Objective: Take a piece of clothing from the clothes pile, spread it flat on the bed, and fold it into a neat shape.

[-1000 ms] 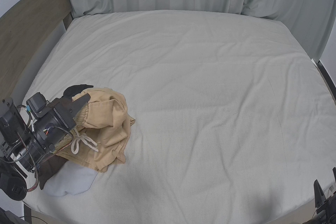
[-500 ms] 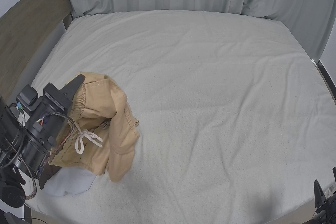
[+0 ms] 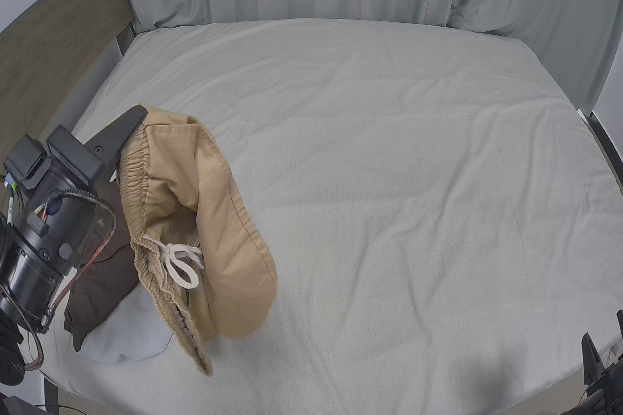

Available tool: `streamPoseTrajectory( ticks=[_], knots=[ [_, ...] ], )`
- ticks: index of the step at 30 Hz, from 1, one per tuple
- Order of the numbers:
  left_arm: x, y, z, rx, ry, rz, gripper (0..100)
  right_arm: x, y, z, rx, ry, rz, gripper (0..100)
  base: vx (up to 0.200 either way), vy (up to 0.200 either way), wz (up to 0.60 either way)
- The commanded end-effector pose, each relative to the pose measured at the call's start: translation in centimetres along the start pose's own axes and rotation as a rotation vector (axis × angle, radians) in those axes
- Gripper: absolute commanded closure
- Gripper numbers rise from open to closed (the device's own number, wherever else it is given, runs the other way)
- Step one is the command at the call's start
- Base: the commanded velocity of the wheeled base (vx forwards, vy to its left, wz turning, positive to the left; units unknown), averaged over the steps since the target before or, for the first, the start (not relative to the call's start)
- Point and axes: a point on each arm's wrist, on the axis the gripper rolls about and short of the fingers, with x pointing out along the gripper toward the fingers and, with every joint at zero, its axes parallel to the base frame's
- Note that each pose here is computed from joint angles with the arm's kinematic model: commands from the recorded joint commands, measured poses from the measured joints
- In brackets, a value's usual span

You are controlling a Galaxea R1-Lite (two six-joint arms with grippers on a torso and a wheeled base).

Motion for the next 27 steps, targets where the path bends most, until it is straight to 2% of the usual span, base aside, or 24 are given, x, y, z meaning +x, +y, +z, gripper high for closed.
streamPoseTrajectory(
  ticks=[1,6,10,12,15,17,19,24,27],
  knots=[
    [-0.6,0.3,-0.1,0.008,0.016,0.009,100,0.0,0.0,-0.5,0.000,0.006,0.000,0,0.000,0.000,0.00],
    [-0.6,0.6,-0.3,0.017,0.036,0.029,100,0.0,0.0,-0.5,0.000,0.006,0.000,0,0.000,0.000,0.00],
    [-0.5,0.1,0.1,0.010,0.022,0.008,100,0.0,0.0,-0.5,0.000,0.006,0.000,0,0.000,0.000,0.00],
    [-0.6,-1.1,1.1,-0.015,-0.012,-0.039,100,0.0,0.0,-0.5,0.000,0.007,0.000,0,0.000,0.000,0.00],
    [-0.6,-1.4,1.3,-0.034,-0.014,-0.048,100,0.0,0.0,-0.5,0.000,0.006,0.000,0,0.000,0.000,0.00],
    [-0.8,-1.1,1.1,-0.059,0.006,-0.027,100,0.0,0.0,-0.5,0.000,0.006,0.000,0,0.000,0.000,0.00],
    [-0.9,-0.8,0.9,-0.054,0.021,-0.016,100,0.0,0.0,-0.5,0.000,0.006,0.000,0,0.000,0.000,0.00],
    [-1.5,1.0,-0.5,-0.022,0.124,0.051,100,0.0,0.0,-0.5,0.000,0.007,0.000,0,0.000,0.000,0.00],
    [-1.5,1.4,-0.6,-0.015,0.146,0.063,100,0.0,0.0,-0.5,0.000,0.007,0.000,0,0.000,0.000,0.00]
  ],
)
